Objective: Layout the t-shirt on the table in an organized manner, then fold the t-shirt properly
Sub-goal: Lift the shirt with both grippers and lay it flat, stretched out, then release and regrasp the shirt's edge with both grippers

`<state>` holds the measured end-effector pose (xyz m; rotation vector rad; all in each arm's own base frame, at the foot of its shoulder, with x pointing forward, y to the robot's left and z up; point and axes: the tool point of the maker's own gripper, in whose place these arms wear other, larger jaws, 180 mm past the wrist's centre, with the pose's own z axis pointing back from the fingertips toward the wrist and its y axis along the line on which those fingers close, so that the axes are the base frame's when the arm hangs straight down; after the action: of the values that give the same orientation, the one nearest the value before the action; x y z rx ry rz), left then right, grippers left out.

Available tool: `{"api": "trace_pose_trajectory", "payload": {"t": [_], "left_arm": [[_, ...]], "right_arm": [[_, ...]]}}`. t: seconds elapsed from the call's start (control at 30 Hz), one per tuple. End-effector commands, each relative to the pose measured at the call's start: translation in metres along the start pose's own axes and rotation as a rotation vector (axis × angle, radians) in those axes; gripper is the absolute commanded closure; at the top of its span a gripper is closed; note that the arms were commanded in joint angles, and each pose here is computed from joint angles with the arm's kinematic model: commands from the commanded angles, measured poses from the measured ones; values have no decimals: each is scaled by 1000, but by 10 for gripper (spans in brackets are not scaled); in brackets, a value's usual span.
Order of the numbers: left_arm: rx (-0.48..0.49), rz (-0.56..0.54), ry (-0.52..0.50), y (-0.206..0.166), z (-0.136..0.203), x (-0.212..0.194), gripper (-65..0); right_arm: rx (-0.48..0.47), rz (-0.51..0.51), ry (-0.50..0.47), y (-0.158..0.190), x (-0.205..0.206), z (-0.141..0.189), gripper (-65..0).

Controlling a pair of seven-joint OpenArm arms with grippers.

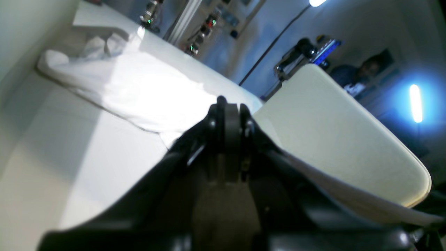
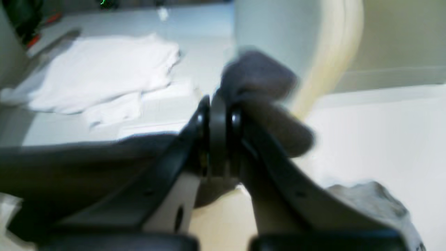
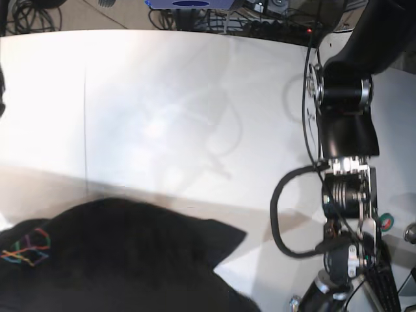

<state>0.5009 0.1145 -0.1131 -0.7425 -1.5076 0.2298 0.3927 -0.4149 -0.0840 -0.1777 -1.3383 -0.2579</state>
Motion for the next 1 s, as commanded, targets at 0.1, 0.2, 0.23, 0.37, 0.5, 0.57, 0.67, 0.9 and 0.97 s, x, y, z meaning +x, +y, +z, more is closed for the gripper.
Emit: {"api": "trace_pose_trajectory", "payload": {"t": [0.1, 0.2, 0.23, 0.37, 0.5, 0.57, 0.67, 0.9, 0.97], "left_arm": [[52, 16, 53, 22, 48, -47, 0], [155, 21, 196, 60, 96, -108, 0], [195, 27, 246, 74, 112, -128, 0], [354, 70, 426, 127, 174, -195, 0], [490, 99, 563, 169, 227, -239, 0], [517, 103, 592, 177, 241, -247, 0], [539, 106, 626, 179, 260, -257, 0], [573, 105, 661, 186, 284, -263, 0], [578, 107, 663, 187, 287, -264, 0]], "right_arm": [[-80, -6, 133, -14, -76, 34, 0], [-60, -38, 320, -5, -168, 47, 0], [-49, -61, 369, -1, -198, 52, 0], [-37, -162, 496, 1, -289, 65, 0], [-50, -247, 632, -5, -359, 84, 0], [-55, -255, 674, -7, -376, 93, 0], [-68, -243, 710, -13, -387, 107, 0], [-83, -232, 763, -19, -402, 127, 0], [-87, -229, 776, -21, -406, 132, 0]]}}
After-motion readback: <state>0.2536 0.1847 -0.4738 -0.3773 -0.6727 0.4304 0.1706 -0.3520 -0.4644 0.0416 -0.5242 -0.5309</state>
